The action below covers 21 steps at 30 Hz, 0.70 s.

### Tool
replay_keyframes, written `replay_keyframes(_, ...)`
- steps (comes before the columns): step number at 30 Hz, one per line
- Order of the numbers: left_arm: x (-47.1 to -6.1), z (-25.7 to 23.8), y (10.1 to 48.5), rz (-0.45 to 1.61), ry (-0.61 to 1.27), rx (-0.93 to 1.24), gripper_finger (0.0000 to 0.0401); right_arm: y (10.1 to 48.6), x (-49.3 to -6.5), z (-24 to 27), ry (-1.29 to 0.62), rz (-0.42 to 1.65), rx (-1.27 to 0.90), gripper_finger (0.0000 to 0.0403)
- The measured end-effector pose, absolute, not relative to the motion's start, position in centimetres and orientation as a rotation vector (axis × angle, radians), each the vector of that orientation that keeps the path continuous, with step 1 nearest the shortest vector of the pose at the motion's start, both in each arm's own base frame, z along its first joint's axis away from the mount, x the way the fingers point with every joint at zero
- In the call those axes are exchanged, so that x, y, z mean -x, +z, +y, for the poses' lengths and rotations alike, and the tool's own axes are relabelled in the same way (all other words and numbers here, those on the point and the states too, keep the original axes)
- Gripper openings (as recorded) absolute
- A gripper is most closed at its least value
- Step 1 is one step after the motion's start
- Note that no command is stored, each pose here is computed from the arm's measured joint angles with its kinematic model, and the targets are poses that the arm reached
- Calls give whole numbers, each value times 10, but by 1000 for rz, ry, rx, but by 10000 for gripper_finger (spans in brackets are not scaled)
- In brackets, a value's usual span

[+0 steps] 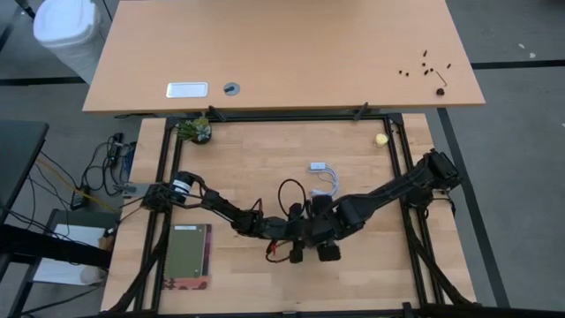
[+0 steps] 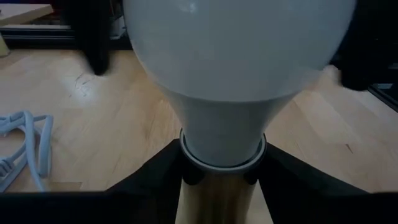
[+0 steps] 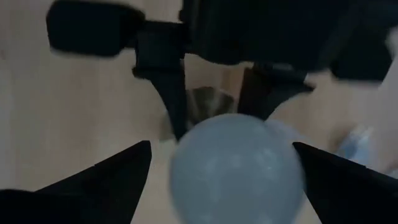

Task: Screw lightbulb
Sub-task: Remove the lightbulb from the lamp

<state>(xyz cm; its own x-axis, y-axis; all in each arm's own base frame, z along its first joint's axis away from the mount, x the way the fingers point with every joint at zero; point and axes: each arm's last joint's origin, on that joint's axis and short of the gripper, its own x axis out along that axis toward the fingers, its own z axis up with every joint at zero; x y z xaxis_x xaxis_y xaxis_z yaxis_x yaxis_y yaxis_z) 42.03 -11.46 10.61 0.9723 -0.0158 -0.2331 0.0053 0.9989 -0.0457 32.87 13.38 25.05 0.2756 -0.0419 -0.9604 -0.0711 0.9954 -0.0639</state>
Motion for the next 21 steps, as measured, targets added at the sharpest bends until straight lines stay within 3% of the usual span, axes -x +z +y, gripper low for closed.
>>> replay_keyframes(8, -420, -115, 106, 235, -7, 65, 188, 250, -334, 117, -320, 1288, -391, 388)
replay_keyframes(21, -420, -114, 106, 234, 1, 76, 188, 250, -334, 116, -577, 1239, -745, 376)
